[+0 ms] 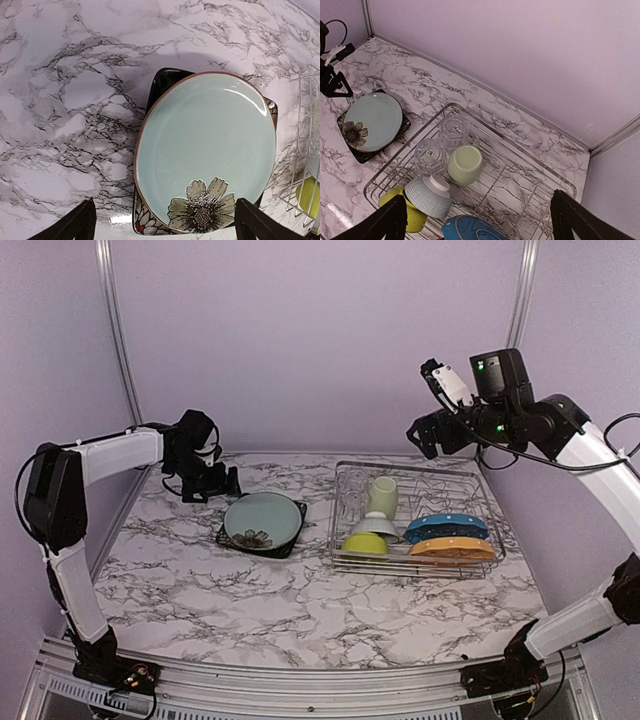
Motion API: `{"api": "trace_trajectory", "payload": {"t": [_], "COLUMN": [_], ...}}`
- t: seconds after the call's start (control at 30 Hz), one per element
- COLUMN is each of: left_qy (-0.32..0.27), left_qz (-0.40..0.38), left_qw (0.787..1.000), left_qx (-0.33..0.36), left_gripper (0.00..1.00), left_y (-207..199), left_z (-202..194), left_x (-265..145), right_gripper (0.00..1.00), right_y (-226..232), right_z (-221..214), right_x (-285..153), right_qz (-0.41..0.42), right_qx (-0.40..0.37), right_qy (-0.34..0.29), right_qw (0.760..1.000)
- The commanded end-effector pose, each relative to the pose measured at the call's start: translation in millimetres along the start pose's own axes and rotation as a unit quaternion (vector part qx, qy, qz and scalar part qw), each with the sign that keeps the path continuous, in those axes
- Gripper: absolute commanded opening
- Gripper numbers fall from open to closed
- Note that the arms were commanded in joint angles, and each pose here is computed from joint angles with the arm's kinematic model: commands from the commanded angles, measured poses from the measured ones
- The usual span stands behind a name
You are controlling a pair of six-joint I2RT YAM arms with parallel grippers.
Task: Unload the mixed dishes from the dish rack
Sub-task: Place the plate on the plate, then grab the plate from the dish rack.
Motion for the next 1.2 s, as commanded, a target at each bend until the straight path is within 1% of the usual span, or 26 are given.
{"api": "trace_trajectory", "payload": {"t": [0.0,0.27,0.33,0.43,0.6,0.73,0.97,1.17], "left_qy": [-0.035,-0.037,-0.035,-0.038,-0.046,-0.050,-0.056,-0.059], "left_qz": [-0.009,-0.044,-0.049,-0.055,-0.064,-0.068,-0.077,-0.093], "left_qw": [0.999,0.998,0.998,0.997,0.996,0.996,0.995,0.994], "left_qx": [0.030,0.032,0.032,0.034,0.035,0.035,0.033,0.028], "left_gripper": [0.99,0.99,0.99,0.99,0.99,0.99,0.99,0.99], "left_y": [-10.9,-20.5,-21.5,-22.9,-24.5,-25.5,-28.5,-33.6], "left_z": [12.7,12.5,11.2,10.6,9.2,7.1,2.3,1.5], "left_x": [-30.2,-34.8,-35.0,-36.7,-42.1,-46.6,-52.4,-55.3], "right_gripper": [0.96,0.91,0.89,0.89,0.85,0.84,0.82,0.77], "right_y": [-0.7,15.1,14.5,15.7,23.9,30.7,34.9,33.8], "right_z": [-4.8,-17.1,-22.2,-37.0,-67.1,-92.6,-119.9,-133.9], "right_x": [-26.7,-38.9,-40.0,-39.6,-35.3,-31.6,-31.6,-21.4], "right_qz": [0.021,0.081,0.079,0.074,0.059,0.053,0.052,0.039], "right_qx": [-0.030,-0.037,-0.045,-0.074,-0.141,-0.179,-0.228,-0.271], "right_qy": [0.010,0.024,0.040,0.085,0.162,0.216,0.250,0.265], "right_qw": [0.999,0.996,0.995,0.991,0.975,0.958,0.939,0.924]}}
Point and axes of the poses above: each gripper's point midway between its finger pads, its own x axis out along the fingers, its own y axis along the line the jaws close on, z = x × y, the point moved 4 cm from there along -x, back along the fingers, and after that the axes turned 11 degrees about -x, right-handed, at the moved point
